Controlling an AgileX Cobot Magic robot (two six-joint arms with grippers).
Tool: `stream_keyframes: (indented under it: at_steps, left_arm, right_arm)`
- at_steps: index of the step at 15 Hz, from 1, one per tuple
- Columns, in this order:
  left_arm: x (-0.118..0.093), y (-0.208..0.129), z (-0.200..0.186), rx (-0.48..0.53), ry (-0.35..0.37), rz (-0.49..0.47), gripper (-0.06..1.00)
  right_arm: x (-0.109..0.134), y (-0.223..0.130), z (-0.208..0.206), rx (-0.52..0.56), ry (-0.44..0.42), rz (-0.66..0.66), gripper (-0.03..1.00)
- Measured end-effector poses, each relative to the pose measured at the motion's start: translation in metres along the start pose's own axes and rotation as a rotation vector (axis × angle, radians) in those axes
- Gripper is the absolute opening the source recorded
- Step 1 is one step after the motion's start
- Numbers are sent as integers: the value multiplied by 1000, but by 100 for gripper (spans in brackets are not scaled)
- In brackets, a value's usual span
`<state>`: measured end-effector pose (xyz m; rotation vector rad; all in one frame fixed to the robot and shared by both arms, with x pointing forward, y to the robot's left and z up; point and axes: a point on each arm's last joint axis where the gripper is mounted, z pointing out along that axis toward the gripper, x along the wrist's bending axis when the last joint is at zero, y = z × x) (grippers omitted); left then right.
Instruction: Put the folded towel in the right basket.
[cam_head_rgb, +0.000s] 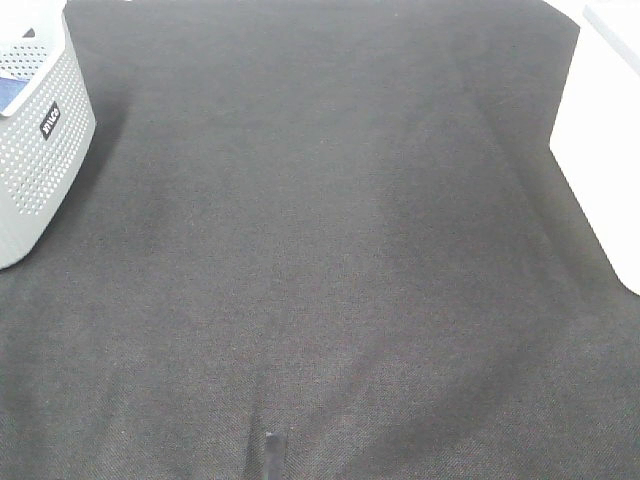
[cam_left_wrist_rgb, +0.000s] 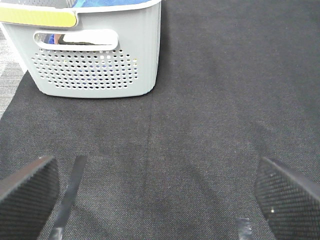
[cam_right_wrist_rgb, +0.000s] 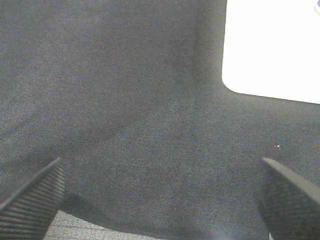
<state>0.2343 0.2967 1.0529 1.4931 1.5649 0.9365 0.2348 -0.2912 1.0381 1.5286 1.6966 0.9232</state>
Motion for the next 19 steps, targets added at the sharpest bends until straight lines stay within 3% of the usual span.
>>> stream_keyframes:
  at_steps: [19]
  left_arm:
    - [0, 0, 0, 0, 0, 0, 99]
  right_arm:
    - [0, 0, 0, -1, 40, -24, 97]
